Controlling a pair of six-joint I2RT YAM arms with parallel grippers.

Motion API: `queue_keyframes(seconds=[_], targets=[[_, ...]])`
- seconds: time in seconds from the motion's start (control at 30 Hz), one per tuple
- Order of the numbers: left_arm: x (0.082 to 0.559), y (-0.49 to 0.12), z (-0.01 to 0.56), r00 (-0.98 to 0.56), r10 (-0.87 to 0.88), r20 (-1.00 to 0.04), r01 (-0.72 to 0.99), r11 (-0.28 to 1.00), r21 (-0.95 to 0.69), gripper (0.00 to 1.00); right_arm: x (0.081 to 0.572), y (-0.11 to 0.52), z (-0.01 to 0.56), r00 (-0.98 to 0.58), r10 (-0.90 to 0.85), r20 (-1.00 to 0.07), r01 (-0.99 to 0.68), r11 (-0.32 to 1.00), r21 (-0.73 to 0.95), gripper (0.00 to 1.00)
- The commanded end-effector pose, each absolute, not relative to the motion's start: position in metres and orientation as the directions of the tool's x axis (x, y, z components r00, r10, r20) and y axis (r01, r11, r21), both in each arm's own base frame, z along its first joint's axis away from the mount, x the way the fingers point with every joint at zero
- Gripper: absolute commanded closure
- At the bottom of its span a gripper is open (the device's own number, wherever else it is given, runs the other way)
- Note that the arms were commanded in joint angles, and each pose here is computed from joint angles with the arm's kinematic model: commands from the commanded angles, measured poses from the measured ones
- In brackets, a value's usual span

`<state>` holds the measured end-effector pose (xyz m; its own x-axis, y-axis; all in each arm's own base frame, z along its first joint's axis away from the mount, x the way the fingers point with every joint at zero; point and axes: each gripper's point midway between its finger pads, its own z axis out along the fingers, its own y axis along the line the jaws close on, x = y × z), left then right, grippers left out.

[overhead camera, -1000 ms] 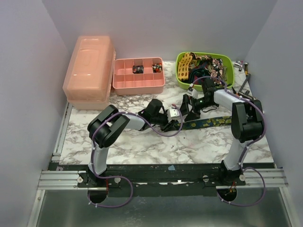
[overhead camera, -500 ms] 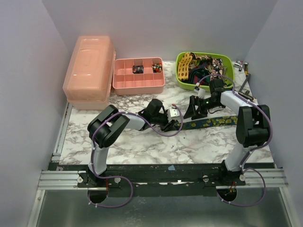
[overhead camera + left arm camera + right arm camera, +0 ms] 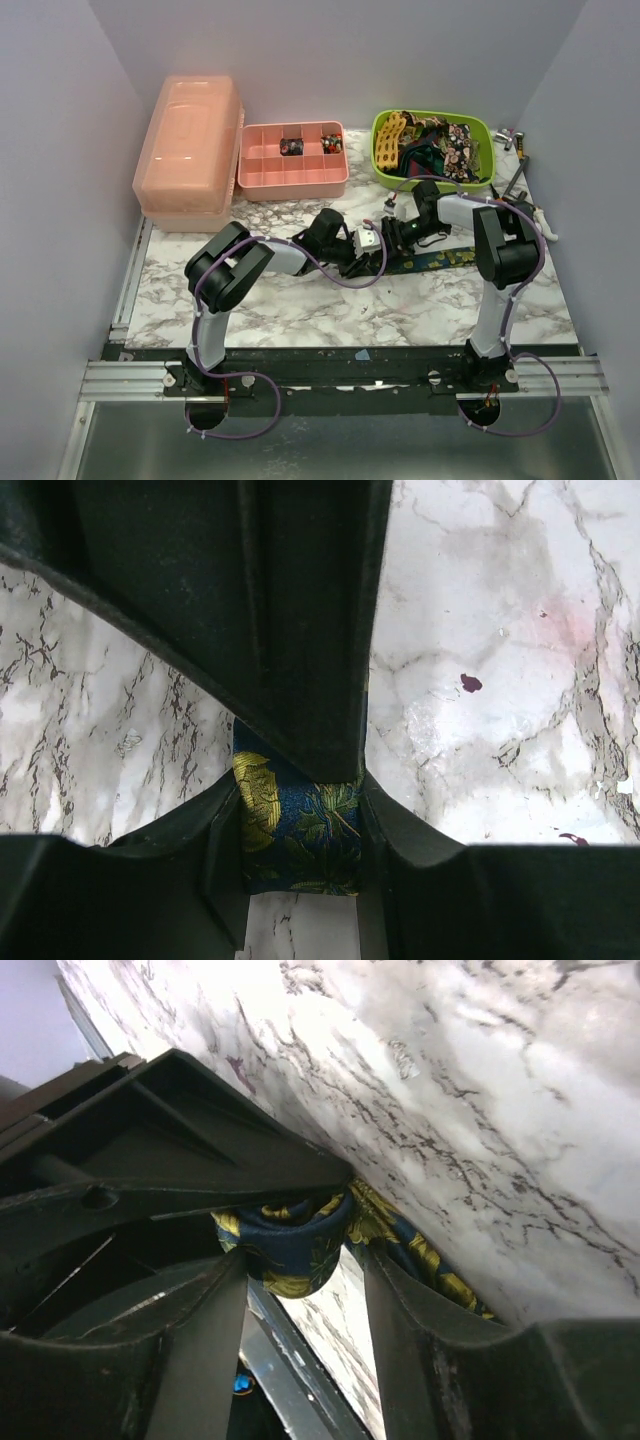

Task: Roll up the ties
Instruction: Roll the tie at the center of the board.

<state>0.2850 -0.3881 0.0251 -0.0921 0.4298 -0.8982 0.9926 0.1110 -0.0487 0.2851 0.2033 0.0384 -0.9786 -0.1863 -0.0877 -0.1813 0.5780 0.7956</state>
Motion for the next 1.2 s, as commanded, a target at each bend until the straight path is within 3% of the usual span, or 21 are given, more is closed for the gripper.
queue_keyframes(seconds=[0.0,0.2,0.37,0.47,0.63,0.83,0.97,1.0,1.1,1.17], targets=[[0.275,-0.36,-0.024,-0.203,0.562,-0.802,0.976,0.178,-0.123,0.76,0.294,0.21,0.034,-0.978,-0.184,-0.097,-0.186,0.565,0.804,0.59],[0.274,-0.362,-0.024,-0.192,0.556,-0.809,0.979,0.163,-0.12,0.7,0.286,0.207,0.02,-0.982,-0.188,-0.035,-0.139,0.579,0.803,1.0],[0.28,-0.367,-0.001,-0.186,0.422,-0.887,0.979,0.154,-0.132,0.26,0.276,0.197,0.005,-0.984,-0.171,0.043,-0.068,0.591,0.804,1.0],[0.283,-0.371,0.015,-0.154,0.321,-0.935,0.984,0.135,-0.116,0.2,0.269,0.191,-0.011,-0.979,-0.176,0.107,-0.026,0.622,0.783,1.0],[0.281,-0.381,0.026,-0.127,0.235,-0.964,0.989,0.102,-0.106,0.19,0.265,0.18,-0.034,-0.971,-0.188,0.146,-0.02,0.676,0.737,1.0],[0.269,-0.39,0.019,-0.116,0.222,-0.968,0.993,0.056,-0.106,0.33,0.261,0.166,-0.051,-0.966,-0.194,0.172,-0.031,0.744,0.667,1.0],[0.269,-0.39,0.011,-0.124,0.284,-0.951,0.99,0.097,-0.1,0.69,0.266,0.173,-0.04,-0.966,-0.221,0.138,-0.057,0.695,0.717,1.0],[0.269,-0.387,0.007,-0.135,0.31,-0.941,0.988,0.111,-0.106,0.76,0.269,0.176,-0.032,-0.967,-0.23,0.113,-0.077,0.679,0.73,0.93],[0.265,-0.373,0.0,-0.134,0.391,-0.911,0.988,0.129,-0.09,0.81,0.276,0.18,-0.002,-0.963,-0.268,0.015,-0.163,0.63,0.76,0.58],[0.262,-0.365,-0.005,-0.127,0.439,-0.889,0.989,0.126,-0.079,0.82,0.278,0.182,0.018,-0.956,-0.289,-0.038,-0.213,0.604,0.768,0.48]])
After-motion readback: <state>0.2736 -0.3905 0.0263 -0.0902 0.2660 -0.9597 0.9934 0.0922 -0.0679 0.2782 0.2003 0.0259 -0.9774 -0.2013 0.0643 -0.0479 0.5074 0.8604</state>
